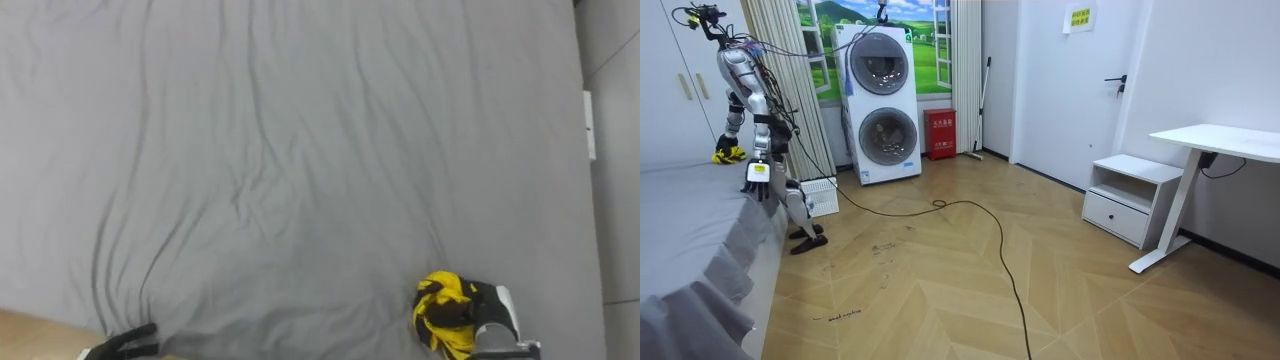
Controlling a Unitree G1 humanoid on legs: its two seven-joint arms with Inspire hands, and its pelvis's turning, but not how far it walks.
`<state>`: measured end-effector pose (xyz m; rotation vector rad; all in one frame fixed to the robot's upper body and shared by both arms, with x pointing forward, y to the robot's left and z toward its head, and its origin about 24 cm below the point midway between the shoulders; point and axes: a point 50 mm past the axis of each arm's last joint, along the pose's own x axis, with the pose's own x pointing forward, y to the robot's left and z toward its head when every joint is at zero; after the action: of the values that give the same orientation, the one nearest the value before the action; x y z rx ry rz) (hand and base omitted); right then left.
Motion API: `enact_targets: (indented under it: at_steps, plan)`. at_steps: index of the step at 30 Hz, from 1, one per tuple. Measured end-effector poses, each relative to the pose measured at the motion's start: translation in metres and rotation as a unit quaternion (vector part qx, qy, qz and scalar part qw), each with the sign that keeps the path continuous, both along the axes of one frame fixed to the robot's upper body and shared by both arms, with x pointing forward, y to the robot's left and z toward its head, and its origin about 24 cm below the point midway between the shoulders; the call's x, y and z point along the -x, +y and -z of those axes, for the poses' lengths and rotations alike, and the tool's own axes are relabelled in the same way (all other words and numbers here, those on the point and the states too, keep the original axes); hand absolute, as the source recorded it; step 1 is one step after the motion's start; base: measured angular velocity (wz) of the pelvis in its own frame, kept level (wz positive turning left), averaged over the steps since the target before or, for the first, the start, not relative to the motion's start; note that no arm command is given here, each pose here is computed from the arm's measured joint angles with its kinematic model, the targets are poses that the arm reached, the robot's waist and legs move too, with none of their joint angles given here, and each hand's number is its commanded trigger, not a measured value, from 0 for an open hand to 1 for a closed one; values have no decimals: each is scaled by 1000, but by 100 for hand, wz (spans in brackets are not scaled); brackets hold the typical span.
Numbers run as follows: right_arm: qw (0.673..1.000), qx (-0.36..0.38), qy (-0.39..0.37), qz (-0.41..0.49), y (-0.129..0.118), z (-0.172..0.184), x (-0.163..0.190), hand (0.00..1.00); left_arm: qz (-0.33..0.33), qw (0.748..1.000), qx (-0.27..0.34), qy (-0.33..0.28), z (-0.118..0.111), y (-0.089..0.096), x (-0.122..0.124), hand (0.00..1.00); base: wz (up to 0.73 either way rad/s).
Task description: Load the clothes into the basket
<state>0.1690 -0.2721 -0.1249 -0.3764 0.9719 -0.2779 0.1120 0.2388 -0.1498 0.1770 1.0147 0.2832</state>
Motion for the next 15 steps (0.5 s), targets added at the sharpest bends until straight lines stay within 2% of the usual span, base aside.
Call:
enact_targets:
  at_steps: [10,15]
  plan:
    - [1000,-7,-14,25,-2,0,5,100,1,1000,0,21,3,1,11,0,-6]
    - [991,-37,-105,68,-10,-18,-3,100,-30,999,-3,34,5,9,33,0,-39]
